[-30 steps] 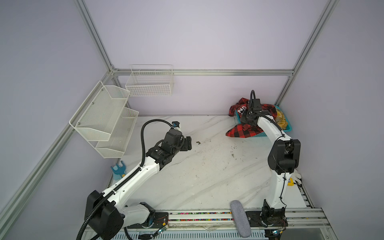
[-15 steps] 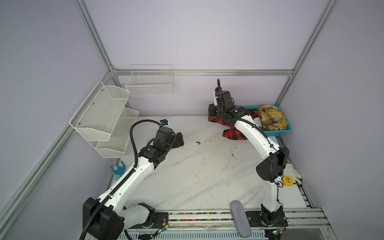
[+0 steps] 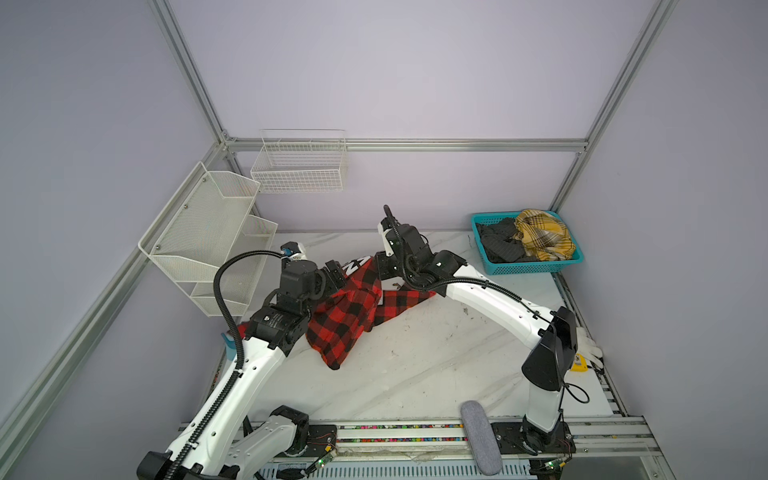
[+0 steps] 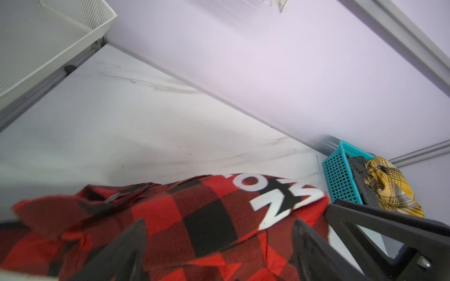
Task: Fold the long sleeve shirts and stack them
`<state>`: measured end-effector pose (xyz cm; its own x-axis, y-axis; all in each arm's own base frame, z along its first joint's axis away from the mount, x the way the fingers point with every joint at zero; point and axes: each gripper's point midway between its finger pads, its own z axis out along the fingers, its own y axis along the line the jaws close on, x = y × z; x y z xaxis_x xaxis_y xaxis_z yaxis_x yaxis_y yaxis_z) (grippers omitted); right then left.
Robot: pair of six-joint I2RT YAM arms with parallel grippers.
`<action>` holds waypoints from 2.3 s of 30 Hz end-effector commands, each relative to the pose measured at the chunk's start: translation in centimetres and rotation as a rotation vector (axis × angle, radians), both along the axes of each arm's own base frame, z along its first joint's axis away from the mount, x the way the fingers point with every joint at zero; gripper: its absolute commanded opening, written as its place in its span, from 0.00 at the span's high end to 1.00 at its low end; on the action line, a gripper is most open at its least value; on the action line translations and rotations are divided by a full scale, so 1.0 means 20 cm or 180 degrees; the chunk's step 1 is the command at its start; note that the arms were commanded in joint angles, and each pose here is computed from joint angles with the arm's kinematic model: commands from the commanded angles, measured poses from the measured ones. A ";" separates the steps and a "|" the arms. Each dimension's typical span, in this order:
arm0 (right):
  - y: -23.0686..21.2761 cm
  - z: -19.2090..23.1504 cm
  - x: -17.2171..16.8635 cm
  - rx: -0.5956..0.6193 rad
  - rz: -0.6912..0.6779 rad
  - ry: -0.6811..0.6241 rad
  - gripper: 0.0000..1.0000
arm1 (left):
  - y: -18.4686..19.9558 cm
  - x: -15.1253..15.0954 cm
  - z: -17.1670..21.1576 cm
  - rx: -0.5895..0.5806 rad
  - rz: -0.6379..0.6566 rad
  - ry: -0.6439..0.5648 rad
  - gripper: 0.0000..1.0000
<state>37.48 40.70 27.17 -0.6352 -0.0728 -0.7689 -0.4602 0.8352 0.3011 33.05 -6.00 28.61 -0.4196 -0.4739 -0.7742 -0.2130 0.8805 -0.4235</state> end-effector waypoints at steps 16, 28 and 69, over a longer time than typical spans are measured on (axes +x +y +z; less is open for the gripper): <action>0.11 -0.62 -0.50 -0.0423 0.0506 0.0820 0.20 | 0.18 -0.34 -0.73 -0.0425 0.0699 0.1721 0.07; -0.03 -0.90 -0.34 -0.0698 -0.0379 0.1013 0.46 | 0.28 -0.46 -0.82 -0.0434 0.1079 0.1906 0.05; 0.11 -0.31 -0.38 -0.0879 -0.0427 -0.0237 0.03 | 0.28 -0.43 -1.03 -0.1109 0.1050 0.2149 0.28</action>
